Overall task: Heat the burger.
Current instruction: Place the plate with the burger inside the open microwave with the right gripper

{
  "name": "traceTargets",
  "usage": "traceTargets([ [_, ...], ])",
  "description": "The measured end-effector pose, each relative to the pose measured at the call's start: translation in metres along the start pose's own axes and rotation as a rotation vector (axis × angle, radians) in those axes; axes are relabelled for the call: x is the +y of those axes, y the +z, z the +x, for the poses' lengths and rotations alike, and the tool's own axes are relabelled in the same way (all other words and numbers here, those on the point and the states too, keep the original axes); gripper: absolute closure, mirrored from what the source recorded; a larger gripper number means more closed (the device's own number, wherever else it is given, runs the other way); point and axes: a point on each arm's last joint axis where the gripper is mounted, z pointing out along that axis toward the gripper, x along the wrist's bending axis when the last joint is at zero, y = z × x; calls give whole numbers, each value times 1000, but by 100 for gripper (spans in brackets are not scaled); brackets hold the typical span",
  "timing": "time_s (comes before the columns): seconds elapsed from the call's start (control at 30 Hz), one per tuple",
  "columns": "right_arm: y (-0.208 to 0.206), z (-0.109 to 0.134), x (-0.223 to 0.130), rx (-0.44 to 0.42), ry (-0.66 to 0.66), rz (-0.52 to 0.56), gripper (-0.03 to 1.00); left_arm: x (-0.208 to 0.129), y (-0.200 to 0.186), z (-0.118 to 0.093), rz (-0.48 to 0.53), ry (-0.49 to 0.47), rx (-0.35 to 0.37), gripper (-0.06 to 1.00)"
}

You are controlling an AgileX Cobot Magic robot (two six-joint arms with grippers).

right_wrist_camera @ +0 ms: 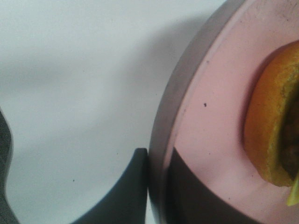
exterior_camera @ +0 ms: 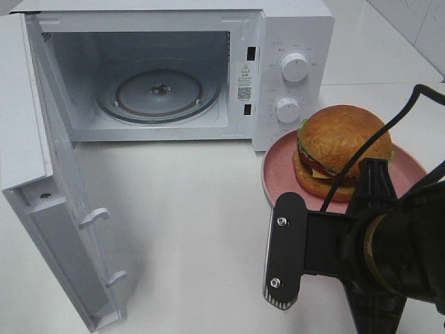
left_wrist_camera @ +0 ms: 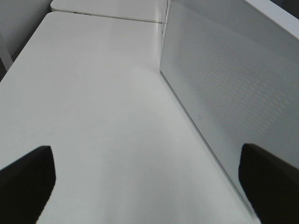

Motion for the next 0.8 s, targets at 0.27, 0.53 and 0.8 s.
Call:
traceTargets([
  [0.27,0,-2,6,-27,-60,-75,92,0,0,0,0,0,0,-4],
  [0.53,0,-2,9,-35,-143,-100,92,0,0,0,0,0,0,-4],
  [0.8,-1,0,16,-35,-336,-178,92,0,0,0,0,0,0,-4],
])
